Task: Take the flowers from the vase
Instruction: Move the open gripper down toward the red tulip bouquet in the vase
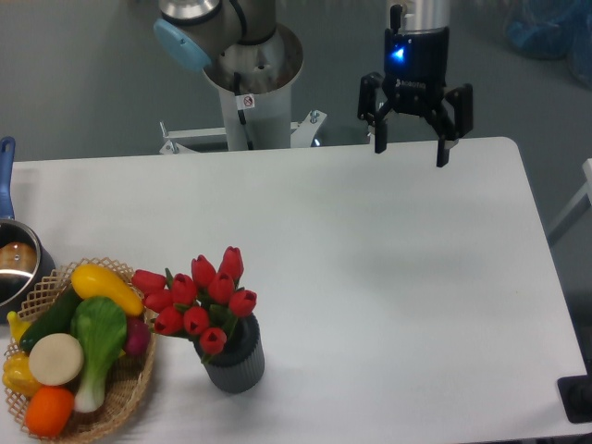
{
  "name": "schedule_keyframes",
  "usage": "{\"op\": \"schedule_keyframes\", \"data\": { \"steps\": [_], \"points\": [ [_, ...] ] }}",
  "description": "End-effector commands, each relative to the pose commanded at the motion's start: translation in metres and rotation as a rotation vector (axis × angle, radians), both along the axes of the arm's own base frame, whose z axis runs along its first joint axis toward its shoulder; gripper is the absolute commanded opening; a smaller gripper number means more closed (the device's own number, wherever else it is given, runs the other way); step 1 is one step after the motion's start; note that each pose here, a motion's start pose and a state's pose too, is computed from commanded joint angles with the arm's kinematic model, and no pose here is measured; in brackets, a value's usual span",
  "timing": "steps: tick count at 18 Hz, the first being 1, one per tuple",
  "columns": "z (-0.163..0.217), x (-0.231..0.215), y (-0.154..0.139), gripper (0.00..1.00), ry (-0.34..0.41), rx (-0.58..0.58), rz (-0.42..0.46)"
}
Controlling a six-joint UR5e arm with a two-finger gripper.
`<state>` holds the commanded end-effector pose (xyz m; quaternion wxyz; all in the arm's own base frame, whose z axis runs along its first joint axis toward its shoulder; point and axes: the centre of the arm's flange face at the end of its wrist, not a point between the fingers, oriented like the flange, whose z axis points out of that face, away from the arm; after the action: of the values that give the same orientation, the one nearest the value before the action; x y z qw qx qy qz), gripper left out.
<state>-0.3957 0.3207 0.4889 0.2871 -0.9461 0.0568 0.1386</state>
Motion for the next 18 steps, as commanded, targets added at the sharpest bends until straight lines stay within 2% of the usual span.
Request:
{"op": "schedule_keyframes", "data": {
  "steps": [4, 7, 15, 18],
  "points": [
    [0.007, -0.002, 0.010, 1.00, -0.063, 0.166, -0.002],
    [0.005, -0.008, 0.014, 1.00, -0.082, 0.233, -0.023],
    [-0.016, -0.009, 0.028, 1.00, -0.129, 0.233, -0.055],
    [-0.023, -0.003, 0.044, 1.00, -0.147, 0.238, -0.093]
  ]
}}
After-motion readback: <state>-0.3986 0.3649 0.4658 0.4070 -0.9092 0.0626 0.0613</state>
